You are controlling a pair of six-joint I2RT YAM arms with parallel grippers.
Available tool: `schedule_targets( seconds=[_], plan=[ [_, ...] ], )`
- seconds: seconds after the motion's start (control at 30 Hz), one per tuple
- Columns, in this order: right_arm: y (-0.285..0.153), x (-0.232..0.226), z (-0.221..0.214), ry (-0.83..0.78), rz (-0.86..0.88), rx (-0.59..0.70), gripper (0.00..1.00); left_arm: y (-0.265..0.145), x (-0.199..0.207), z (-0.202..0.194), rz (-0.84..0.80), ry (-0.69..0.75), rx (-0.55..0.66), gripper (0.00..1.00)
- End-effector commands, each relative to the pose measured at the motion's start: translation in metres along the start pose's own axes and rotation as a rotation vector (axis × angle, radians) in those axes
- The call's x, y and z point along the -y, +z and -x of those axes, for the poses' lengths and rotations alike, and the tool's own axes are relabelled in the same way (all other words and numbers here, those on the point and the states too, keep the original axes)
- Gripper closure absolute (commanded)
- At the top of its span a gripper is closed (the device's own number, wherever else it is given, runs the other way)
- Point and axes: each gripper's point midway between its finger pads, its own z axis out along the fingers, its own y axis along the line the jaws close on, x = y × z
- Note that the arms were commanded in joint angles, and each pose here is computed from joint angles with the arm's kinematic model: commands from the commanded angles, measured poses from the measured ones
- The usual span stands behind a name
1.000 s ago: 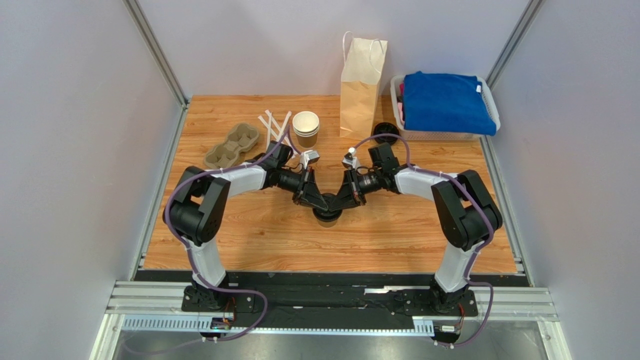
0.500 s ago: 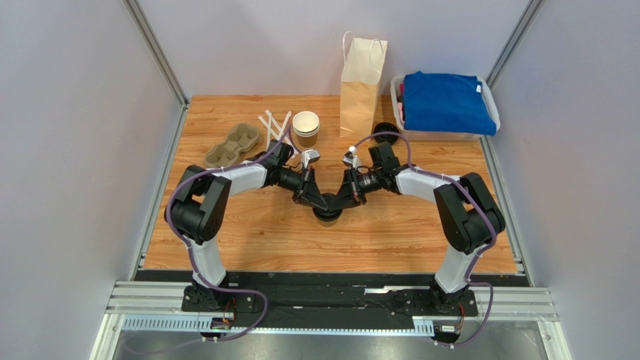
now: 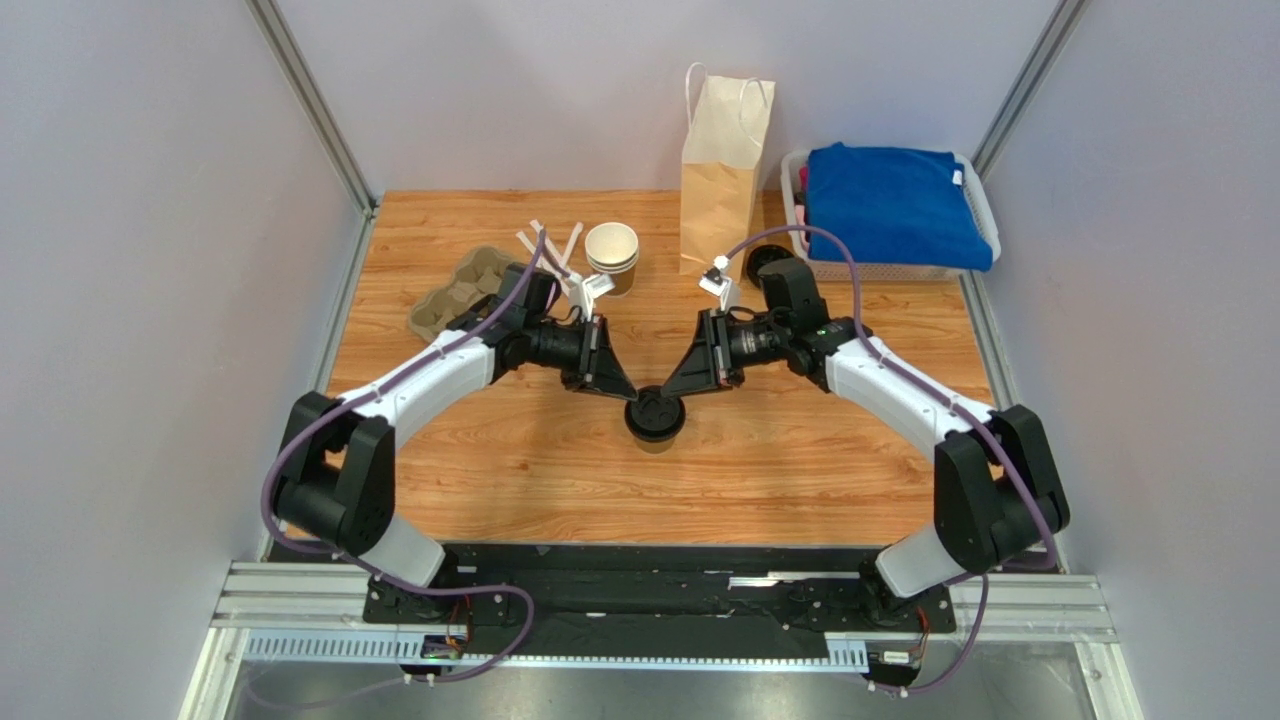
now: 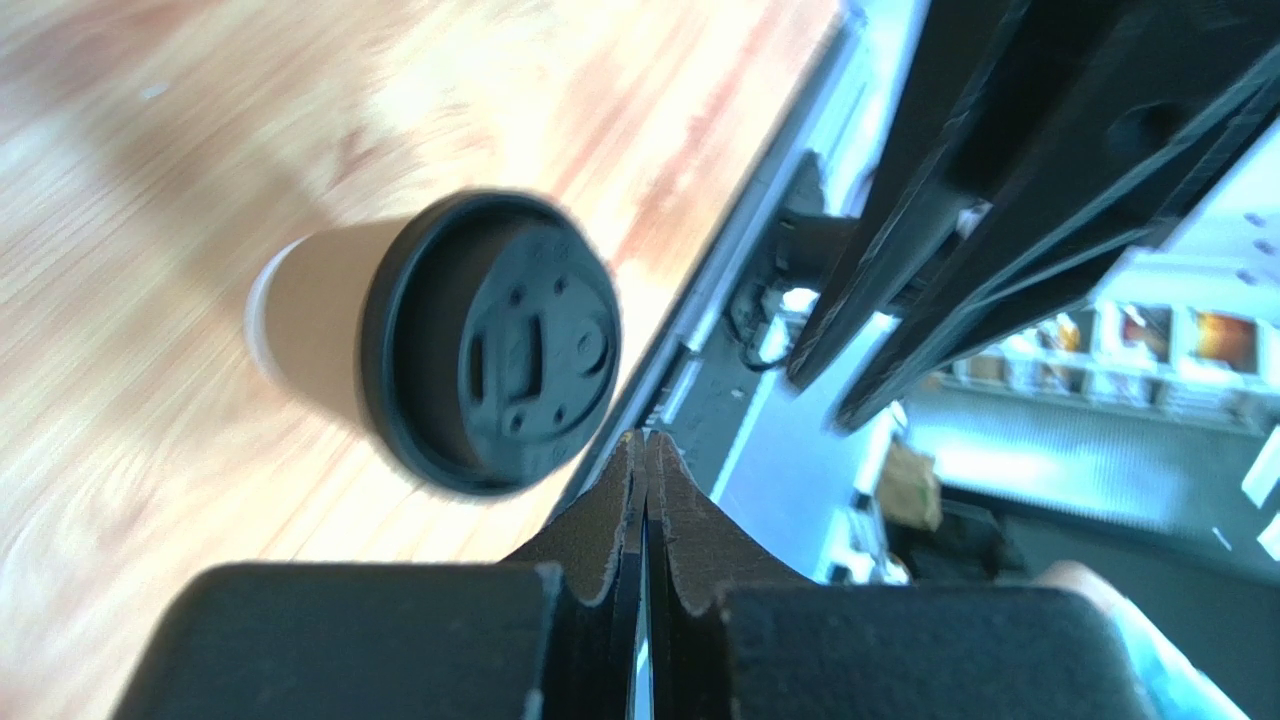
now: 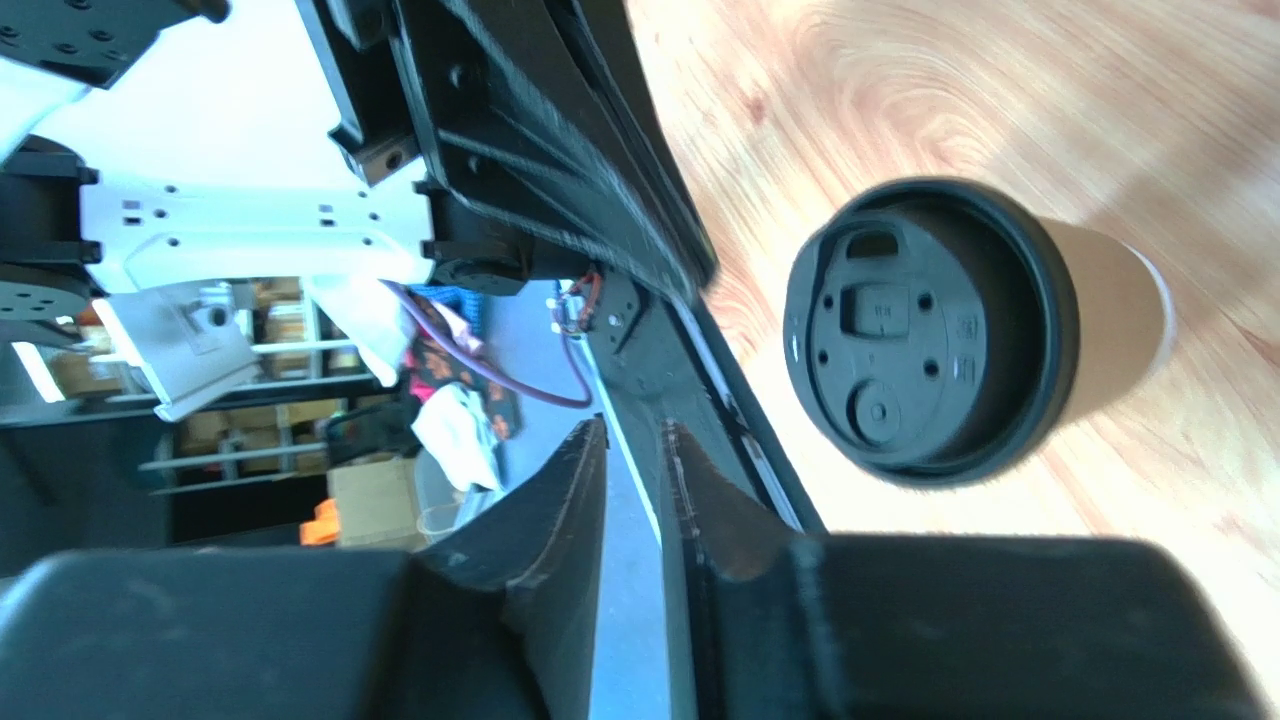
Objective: Pack the takeout coffee
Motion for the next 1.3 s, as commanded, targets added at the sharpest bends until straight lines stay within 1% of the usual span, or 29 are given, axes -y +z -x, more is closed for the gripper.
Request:
schedule_targets(
  seconds=[0.0, 0.13, 0.2, 0.27, 0.63, 0.77, 0.83, 0.87, 0.97, 1.03, 1.1, 1.13, 1.2, 1.23, 1.27],
  plan=[
    [-0.019, -0.003, 0.003, -0.082, -0.079, 0.041, 0.73, -0.018, -0.030, -0.022, 0.187, -0.051, 0.026, 0.94],
    [-0.032, 0.008, -0.006, -0.076, -0.129, 0.055, 0.70, -0.023, -0.052, -0.038, 0.277, -0.083, 0.004, 0.92],
    [-0.037, 0.010, -0.009, -0.105, -0.150, 0.062, 0.70, -0.020, -0.058, -0.042, 0.282, -0.098, -0.008, 0.92],
    [-0.039, 0.018, -0.016, -0.098, -0.173, 0.055, 0.69, -0.016, -0.061, -0.040, 0.276, -0.115, -0.012, 0.92],
    [-0.044, 0.036, -0.036, -0.050, -0.197, 0.040, 0.69, 0.008, -0.067, 0.005, 0.243, -0.090, -0.017, 0.92],
    [-0.047, 0.040, -0.044, -0.060, -0.206, 0.033, 0.69, 0.020, -0.061, 0.023, 0.196, -0.081, -0.004, 0.92],
    [-0.048, 0.045, -0.048, -0.067, -0.215, 0.027, 0.69, 0.028, -0.059, 0.027, 0.173, -0.094, -0.006, 0.92],
    [-0.049, 0.046, -0.050, -0.071, -0.219, 0.025, 0.69, 0.033, -0.051, 0.029, 0.154, -0.078, -0.013, 0.92],
    [-0.051, 0.053, -0.053, -0.093, -0.242, 0.017, 0.69, 0.044, -0.045, 0.030, 0.132, -0.055, -0.027, 0.92],
    [-0.053, 0.054, -0.054, -0.099, -0.250, 0.013, 0.69, 0.043, -0.048, 0.030, 0.147, -0.064, -0.032, 0.92],
    [-0.054, 0.054, -0.055, -0.111, -0.249, 0.013, 0.69, 0.033, -0.058, 0.032, 0.190, -0.082, -0.016, 0.92],
    [-0.054, 0.053, -0.055, -0.114, -0.249, 0.015, 0.69, 0.025, -0.059, 0.036, 0.206, -0.073, 0.003, 0.91],
    [-0.053, 0.053, -0.055, -0.116, -0.243, 0.016, 0.69, 0.006, -0.074, 0.041, 0.259, -0.099, 0.046, 0.88],
    [-0.053, 0.053, -0.055, -0.115, -0.242, 0.016, 0.69, -0.005, -0.075, 0.043, 0.277, -0.080, 0.068, 0.87],
    [-0.053, 0.055, -0.056, -0.109, -0.242, 0.015, 0.69, -0.010, -0.078, 0.041, 0.300, -0.074, 0.065, 0.86]
  ],
)
